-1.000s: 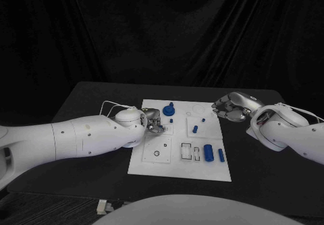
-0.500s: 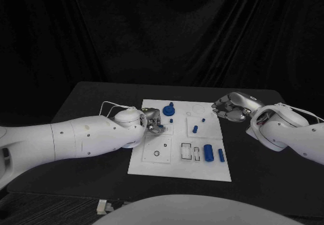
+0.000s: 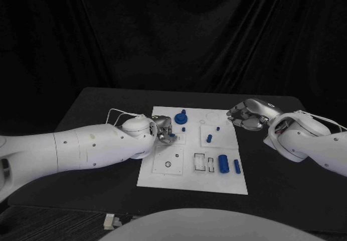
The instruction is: Assemble the parts on the task board
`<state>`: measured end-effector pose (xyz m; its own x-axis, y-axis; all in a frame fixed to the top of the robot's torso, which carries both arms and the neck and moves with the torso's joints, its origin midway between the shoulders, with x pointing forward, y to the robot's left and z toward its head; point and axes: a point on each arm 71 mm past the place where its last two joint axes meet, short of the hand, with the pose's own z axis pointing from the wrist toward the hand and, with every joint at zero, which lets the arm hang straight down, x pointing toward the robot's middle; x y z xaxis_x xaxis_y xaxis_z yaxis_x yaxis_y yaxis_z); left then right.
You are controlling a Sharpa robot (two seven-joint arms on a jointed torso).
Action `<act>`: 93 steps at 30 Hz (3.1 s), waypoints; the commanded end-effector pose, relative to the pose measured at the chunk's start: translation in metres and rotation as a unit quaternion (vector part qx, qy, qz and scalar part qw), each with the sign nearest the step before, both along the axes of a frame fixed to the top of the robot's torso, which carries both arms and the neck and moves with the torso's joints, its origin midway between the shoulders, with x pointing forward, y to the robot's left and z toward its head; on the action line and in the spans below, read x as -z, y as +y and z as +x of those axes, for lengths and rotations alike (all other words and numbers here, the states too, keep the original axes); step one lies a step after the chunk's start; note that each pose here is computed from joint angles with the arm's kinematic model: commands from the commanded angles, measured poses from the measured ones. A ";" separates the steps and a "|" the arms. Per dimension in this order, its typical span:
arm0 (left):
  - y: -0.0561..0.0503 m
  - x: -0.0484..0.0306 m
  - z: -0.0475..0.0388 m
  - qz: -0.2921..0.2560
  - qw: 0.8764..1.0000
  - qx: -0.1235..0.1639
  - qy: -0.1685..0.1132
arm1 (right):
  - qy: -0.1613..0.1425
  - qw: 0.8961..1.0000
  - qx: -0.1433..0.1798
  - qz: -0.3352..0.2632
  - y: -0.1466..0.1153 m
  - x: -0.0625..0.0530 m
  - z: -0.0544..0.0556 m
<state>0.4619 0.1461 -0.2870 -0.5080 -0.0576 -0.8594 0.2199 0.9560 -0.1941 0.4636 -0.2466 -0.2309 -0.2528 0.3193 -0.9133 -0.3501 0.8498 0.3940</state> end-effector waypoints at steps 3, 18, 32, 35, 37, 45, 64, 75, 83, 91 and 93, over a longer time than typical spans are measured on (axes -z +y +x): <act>-0.001 -0.0005 -0.0020 -0.004 1.000 0.004 -0.001 | 0.002 1.000 0.003 -0.001 0.000 0.001 0.000; 0.008 -0.0384 0.0086 -0.011 0.993 0.013 0.115 | 0.002 1.000 0.005 -0.002 -0.002 0.001 -0.001; 0.003 -0.0528 0.0445 0.037 0.965 0.021 0.260 | 0.001 1.000 0.002 0.001 0.000 0.000 -0.002; 0.002 -0.0516 0.0519 0.043 0.960 0.014 0.278 | 0.001 1.000 0.001 0.002 0.001 0.000 -0.003; 0.001 -0.0510 0.0568 0.047 0.957 0.010 0.286 | 0.001 1.000 0.000 0.003 0.002 0.000 -0.004; -0.002 -0.0499 0.0747 0.057 0.954 -0.009 0.295 | 0.001 1.000 -0.004 0.005 0.005 -0.001 -0.005; -0.016 -0.0338 0.0771 0.062 0.952 -0.022 0.300 | 0.002 1.000 -0.004 0.006 0.005 -0.001 -0.006; -0.016 -0.0255 0.0745 0.064 0.949 -0.025 0.307 | 0.003 1.000 -0.004 0.004 0.006 0.000 -0.005; -0.017 -0.0234 0.0736 0.065 0.949 -0.025 0.309 | 0.004 1.000 -0.004 0.003 0.005 0.000 -0.005; -0.019 -0.0227 0.0724 0.064 0.949 -0.023 0.308 | 0.004 1.000 -0.004 0.003 0.006 0.000 -0.004; -0.020 -0.0226 0.0724 0.063 0.949 -0.023 0.308 | 0.004 1.000 -0.004 0.003 0.006 0.000 -0.004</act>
<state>0.5361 0.1295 -0.2632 -0.9107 -0.0085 -0.4130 0.0560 0.9880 -0.1438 0.4597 -0.2405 -0.2300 -0.2622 0.3237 -0.9091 -0.3621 0.8402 0.4037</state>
